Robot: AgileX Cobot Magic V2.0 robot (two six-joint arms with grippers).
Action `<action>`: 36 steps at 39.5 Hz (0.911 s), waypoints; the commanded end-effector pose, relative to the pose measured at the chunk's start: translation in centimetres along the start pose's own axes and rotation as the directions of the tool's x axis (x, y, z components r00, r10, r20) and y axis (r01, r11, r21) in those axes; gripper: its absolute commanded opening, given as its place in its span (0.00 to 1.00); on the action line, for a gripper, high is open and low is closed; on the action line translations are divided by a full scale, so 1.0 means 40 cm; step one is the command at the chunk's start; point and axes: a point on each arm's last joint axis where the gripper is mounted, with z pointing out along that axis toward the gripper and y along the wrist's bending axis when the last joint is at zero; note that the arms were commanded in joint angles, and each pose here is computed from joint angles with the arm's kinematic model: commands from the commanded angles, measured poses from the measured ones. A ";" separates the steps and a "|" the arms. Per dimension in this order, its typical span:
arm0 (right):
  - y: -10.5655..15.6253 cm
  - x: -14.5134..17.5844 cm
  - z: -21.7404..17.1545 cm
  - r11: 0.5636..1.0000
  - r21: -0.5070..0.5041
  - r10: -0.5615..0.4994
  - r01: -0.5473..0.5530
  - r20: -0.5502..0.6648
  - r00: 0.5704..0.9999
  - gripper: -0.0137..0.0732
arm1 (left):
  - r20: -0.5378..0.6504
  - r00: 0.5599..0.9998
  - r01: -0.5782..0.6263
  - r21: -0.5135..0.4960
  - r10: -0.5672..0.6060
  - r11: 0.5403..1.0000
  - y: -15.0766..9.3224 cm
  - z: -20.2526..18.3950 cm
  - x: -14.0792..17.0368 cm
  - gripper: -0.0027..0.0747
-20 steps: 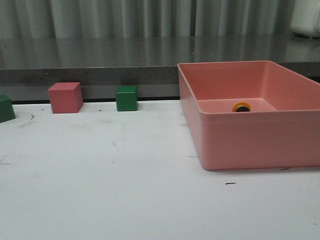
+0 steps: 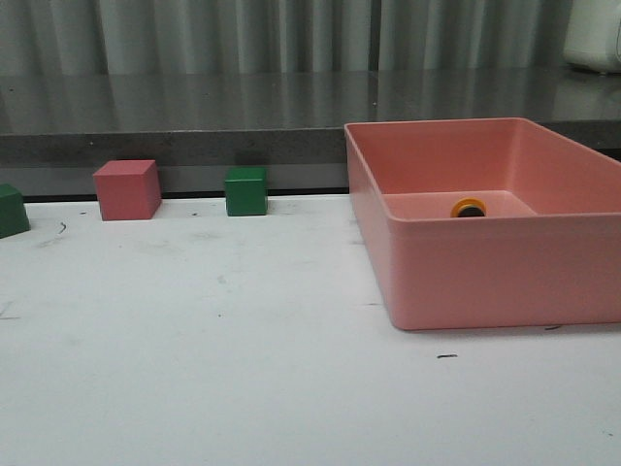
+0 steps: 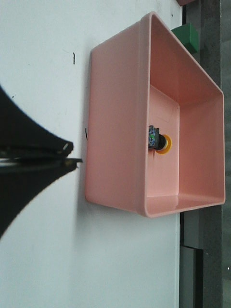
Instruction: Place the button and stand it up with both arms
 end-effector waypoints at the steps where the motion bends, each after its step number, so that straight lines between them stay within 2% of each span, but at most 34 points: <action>1: 0.000 -0.023 -0.005 1.000 0.005 -0.002 0.002 0.098 0.995 0.09 | 0.094 0.995 0.018 0.016 -0.020 1.000 -0.002 -0.004 -0.014 0.01; 19: 0.000 -0.024 -0.005 1.000 0.005 -0.002 0.002 0.106 0.994 0.09 | 0.132 0.991 0.018 0.022 -0.021 1.000 -0.003 -0.005 -0.023 0.01; 24: 0.000 -0.035 -0.007 0.999 -0.004 0.035 -0.035 0.152 0.988 0.09 | 0.157 0.987 0.017 0.025 -0.021 1.000 -0.004 -0.006 -0.028 0.01; 29: 0.001 -0.049 -0.010 0.996 -0.018 0.086 -0.084 0.206 0.975 0.09 | 0.281 0.959 0.013 0.044 -0.025 0.999 -0.008 -0.012 -0.058 0.01; 32: 0.003 -0.062 -0.015 0.996 -0.023 0.091 -0.088 0.216 0.972 0.09 | 0.396 0.918 0.007 0.061 -0.031 0.998 -0.011 -0.022 -0.085 0.01; 36: 0.007 -0.099 -0.030 0.996 -0.031 0.087 -0.082 0.250 0.964 0.09 | 0.474 0.880 0.001 0.074 -0.036 0.997 -0.017 -0.038 -0.125 0.01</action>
